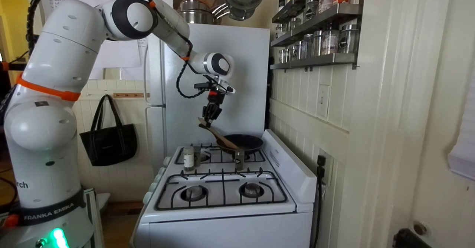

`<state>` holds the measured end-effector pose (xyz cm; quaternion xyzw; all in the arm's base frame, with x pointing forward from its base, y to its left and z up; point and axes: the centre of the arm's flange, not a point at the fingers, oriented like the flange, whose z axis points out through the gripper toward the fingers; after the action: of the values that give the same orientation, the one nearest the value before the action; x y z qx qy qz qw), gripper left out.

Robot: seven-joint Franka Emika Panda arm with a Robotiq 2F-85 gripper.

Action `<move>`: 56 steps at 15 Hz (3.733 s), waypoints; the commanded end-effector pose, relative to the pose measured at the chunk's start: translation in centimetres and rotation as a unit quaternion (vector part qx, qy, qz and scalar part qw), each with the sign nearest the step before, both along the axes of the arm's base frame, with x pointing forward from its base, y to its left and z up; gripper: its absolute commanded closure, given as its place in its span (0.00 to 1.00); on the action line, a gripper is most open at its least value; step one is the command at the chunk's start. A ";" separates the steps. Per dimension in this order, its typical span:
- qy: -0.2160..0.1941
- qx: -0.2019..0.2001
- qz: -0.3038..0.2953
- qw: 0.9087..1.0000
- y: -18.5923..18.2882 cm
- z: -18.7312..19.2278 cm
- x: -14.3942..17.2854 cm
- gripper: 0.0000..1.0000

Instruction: Use the wooden spoon to stir the contents on the pan.

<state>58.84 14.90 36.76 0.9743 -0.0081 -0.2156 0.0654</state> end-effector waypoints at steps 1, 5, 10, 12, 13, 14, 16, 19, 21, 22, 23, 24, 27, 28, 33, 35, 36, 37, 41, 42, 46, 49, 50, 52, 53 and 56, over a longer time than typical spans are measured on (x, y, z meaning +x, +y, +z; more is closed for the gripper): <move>-0.013 -0.025 -0.009 1.000 0.2 -1.1 1.2 0.93; -0.054 -0.035 -0.011 0.998 0.6 -2.5 2.2 0.93; -0.118 0.009 0.002 0.993 2.9 -4.0 3.7 0.93; -0.118 0.024 0.004 0.993 3.4 -3.9 3.6 0.93; -0.115 0.045 0.003 0.992 3.5 -3.5 3.4 0.93; -0.110 0.071 0.004 0.991 3.6 -3.0 3.1 0.93; -0.093 0.117 0.010 0.989 3.7 -1.8 2.4 0.93; -0.064 0.154 0.019 0.986 3.2 -0.2 1.4 0.93; -0.034 0.152 0.012 0.988 2.3 0.6 0.7 0.93; -0.013 0.146 0.008 0.989 1.8 0.9 0.3 0.93; 0.012 0.146 0.008 0.989 1.3 1.0 -0.2 0.93; 0.027 0.139 0.004 0.990 0.7 1.2 -0.6 0.93; 0.055 0.109 -0.013 0.992 -0.9 1.5 -1.1 0.93; 0.054 0.098 -0.020 0.993 -1.5 1.5 -1.0 0.93; 0.015 0.045 -0.048 0.998 -3.6 0.8 0.0 0.93; -0.002 0.034 -0.054 0.998 -3.9 0.5 0.5 0.93; -0.014 0.031 -0.056 0.998 -4.0 0.3 0.8 0.93; -0.028 0.032 -0.059 0.997 -3.9 0.0 1.1 0.93; -0.082 0.042 -0.066 0.994 -3.0 -1.1 2.0 0.93; -0.094 0.046 -0.065 0.992 -2.7 -1.5 2.1 0.93; -0.130 0.060 -0.043 0.989 -1.2 -2.9 2.6 0.93; -0.151 0.107 -0.027 0.982 0.1 -3.1 2.6 0.93; -0.151 0.116 -0.019 0.981 0.5 -3.1 2.6 0.93; -0.148 0.138 0.000 0.979 1.1 -2.8 2.1 0.93; -0.134 0.158 0.014 0.978 1.3 -2.4 1.8 0.93; -0.093 0.196 0.032 0.976 1.2 -1.5 0.8 0.93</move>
<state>61.27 16.81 34.14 0.9919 0.0329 -0.0882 -0.0857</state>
